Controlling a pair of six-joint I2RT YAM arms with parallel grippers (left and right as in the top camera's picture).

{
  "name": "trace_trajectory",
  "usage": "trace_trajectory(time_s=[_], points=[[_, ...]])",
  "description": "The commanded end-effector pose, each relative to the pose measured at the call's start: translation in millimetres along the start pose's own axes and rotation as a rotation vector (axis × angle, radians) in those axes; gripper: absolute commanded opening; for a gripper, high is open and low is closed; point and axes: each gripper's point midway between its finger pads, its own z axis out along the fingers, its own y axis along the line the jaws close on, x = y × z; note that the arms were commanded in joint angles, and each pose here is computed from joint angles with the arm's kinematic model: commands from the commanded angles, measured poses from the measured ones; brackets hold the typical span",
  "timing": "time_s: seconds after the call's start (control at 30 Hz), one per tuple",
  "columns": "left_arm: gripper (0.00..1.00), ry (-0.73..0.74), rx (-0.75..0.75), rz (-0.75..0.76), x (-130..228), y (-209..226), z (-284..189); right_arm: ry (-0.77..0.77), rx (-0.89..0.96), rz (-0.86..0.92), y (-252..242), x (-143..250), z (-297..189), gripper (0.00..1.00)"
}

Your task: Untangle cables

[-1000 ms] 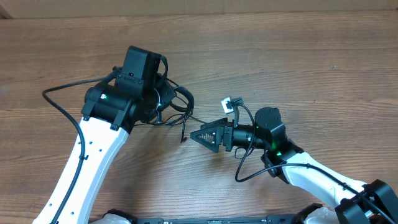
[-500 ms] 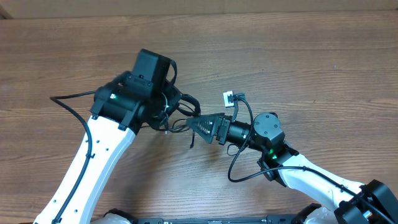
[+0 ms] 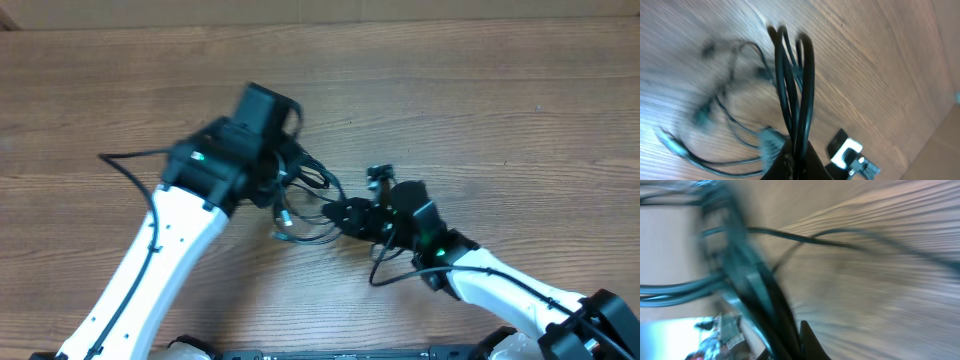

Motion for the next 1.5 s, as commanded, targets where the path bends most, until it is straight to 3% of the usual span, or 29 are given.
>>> trace_trajectory(time_s=[0.0,0.13,0.3,0.5,0.63,0.67,0.73,0.77,0.87,0.97,1.17,1.33,1.47], points=[[0.04,-0.177,0.129,0.101,-57,-8,-69,-0.045,0.078,-0.052,-30,-27,-21,0.04],[0.04,-0.322,0.167,0.086,-100,12,-121,-0.110,0.170,-0.035,-65,-56,-57,0.04],[0.04,-0.382,0.169,0.084,-118,32,-143,-0.223,0.182,-0.009,-82,-90,-100,0.04],[0.06,-0.270,0.203,0.096,-106,25,-130,-0.186,-0.010,-0.086,-50,-93,-111,0.08],[0.17,-0.167,0.183,0.159,-95,16,-104,-0.041,-0.180,-0.335,-16,-60,-103,0.28],[0.18,-0.142,0.165,0.161,-93,17,-96,-0.024,-0.172,-0.350,-19,-55,-101,0.46],[0.22,-0.084,0.126,0.163,-87,17,-79,-0.033,-0.039,-0.292,-45,-55,-98,0.95],[0.25,-0.049,0.109,0.165,-83,17,-70,-0.049,0.059,-0.236,-64,-57,-98,1.00],[0.31,0.028,0.058,0.174,-75,16,-44,-0.126,0.369,-0.017,-124,-62,-114,1.00],[0.32,0.091,0.010,0.190,-67,14,-19,-0.158,0.473,0.047,-143,-67,-133,1.00],[0.33,0.210,-0.057,0.326,-41,7,30,-0.306,0.496,0.064,-113,-122,-180,1.00],[0.35,0.374,0.082,0.624,4,-26,71,-0.397,0.398,-0.059,-66,-161,-188,1.00],[0.52,0.447,0.181,0.777,37,-49,101,-0.341,0.315,-0.088,-50,-153,-174,1.00]])
